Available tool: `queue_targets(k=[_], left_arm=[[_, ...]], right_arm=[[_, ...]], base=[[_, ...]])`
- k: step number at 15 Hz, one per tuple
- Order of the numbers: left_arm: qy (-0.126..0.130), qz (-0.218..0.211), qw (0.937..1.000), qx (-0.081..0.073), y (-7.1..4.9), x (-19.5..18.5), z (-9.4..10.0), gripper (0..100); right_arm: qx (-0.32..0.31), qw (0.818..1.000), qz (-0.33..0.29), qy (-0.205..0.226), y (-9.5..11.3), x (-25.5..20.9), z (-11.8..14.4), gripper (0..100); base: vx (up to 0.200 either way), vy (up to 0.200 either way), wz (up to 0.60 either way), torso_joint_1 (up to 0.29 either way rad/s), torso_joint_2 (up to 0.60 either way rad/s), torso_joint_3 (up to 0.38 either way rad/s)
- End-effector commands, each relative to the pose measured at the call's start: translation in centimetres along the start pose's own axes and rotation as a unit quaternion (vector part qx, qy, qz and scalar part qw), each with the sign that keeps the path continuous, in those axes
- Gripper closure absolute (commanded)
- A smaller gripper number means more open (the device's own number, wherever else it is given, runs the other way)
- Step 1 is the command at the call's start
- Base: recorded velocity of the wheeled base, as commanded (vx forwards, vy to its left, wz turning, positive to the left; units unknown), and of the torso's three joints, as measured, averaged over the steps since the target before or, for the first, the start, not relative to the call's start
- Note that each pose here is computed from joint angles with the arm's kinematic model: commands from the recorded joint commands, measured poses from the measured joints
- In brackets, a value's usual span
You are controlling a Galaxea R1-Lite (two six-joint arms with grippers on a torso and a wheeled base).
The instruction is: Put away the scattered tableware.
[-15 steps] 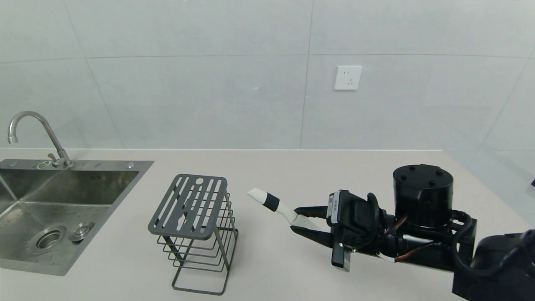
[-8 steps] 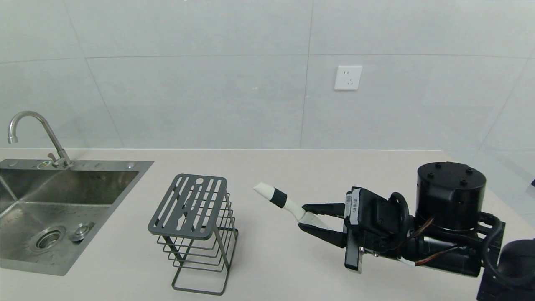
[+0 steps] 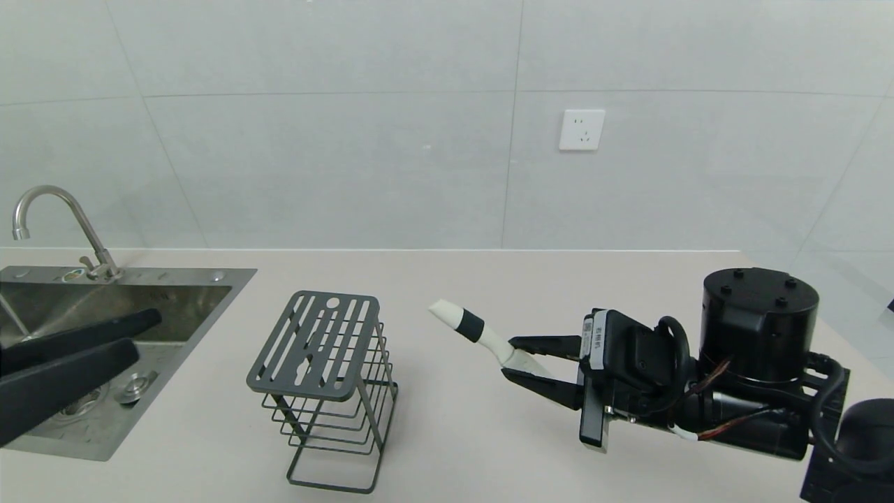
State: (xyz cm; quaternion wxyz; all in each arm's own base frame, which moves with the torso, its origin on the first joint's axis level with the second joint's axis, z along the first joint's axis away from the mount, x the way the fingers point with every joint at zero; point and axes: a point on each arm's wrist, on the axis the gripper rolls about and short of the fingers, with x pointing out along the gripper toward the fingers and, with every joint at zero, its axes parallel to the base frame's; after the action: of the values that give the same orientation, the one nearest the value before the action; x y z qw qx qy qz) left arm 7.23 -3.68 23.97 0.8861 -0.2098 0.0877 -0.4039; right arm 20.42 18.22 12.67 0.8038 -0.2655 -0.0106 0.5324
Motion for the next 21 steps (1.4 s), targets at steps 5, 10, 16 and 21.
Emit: queue_targets(k=[5,10,16,21], left_arm=[[0.035,-0.027,0.9990,-0.009,2.9,6.6,0.3,0],[0.078,-0.080,0.9928,0.044,3.4,11.6,-1.6,0],[0.068,-0.121,0.9887,0.057,2.6,16.6,-3.1,0],[0.067,-0.115,0.9896,0.055,1.7,19.3,-4.3,0]], right_arm=[[0.000,1.000,-0.016,0.002,-0.5,-0.4,0.0,100],[-0.001,0.999,-0.045,-0.001,-1.6,-1.4,0.0,100],[0.000,0.998,-0.062,0.005,-1.9,-1.7,0.0,100],[-0.003,0.997,-0.072,0.001,-2.1,-2.0,0.2,100]], base=[[0.000,0.000,0.00,0.000,0.00,0.000],[0.000,0.000,0.00,0.000,0.00,0.000],[0.000,0.000,0.00,0.000,0.00,0.000],[0.000,0.000,0.00,0.000,0.00,0.000]])
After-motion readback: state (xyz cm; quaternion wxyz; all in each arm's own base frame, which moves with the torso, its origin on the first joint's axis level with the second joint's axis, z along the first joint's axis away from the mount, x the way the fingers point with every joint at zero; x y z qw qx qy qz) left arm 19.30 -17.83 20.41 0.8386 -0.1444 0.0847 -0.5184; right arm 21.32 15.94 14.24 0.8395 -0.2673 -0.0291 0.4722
